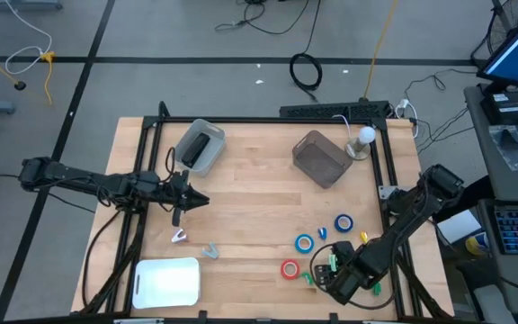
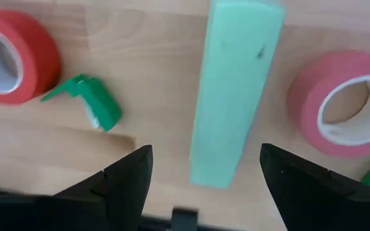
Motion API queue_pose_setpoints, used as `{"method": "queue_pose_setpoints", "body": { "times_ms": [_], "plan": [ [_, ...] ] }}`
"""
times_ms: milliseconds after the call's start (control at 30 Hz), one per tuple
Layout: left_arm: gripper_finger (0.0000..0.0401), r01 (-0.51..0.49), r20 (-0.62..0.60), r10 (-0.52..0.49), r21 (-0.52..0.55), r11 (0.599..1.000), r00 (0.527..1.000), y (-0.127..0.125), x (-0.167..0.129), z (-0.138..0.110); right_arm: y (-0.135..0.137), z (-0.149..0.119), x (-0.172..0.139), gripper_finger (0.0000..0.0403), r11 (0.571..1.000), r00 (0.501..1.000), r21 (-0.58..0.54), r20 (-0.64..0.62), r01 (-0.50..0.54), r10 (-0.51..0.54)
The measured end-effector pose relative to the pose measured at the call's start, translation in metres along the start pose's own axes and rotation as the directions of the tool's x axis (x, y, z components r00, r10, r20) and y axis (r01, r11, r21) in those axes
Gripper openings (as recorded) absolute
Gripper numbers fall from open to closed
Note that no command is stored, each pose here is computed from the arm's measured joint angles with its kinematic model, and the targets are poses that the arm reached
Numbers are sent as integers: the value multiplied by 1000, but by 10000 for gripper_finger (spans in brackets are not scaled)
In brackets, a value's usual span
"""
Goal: Pick and place Stapler, Stapler remover, tape
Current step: Put the green stapler into the gray bin
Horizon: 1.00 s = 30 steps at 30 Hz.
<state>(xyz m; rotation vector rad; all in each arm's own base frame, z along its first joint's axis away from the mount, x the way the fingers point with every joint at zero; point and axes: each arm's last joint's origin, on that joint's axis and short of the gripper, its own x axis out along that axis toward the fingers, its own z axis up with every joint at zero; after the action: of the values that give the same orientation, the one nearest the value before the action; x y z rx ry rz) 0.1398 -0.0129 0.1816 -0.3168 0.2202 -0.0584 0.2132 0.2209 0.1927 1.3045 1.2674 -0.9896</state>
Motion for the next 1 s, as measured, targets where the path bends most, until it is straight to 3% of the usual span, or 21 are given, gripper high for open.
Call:
{"method": "queue_pose_setpoints", "body": {
  "times_ms": [367,1000],
  "plan": [
    [58,1,3,-1,-3,1000,1000,0,0,0,-4,4,4,279,1000,999,12,25,28,-29],
    [58,0,4,0,0,1000,1000,0,0,0,-12,11,29,279,999,1000,28,-17,-16,16]
  ]
}}
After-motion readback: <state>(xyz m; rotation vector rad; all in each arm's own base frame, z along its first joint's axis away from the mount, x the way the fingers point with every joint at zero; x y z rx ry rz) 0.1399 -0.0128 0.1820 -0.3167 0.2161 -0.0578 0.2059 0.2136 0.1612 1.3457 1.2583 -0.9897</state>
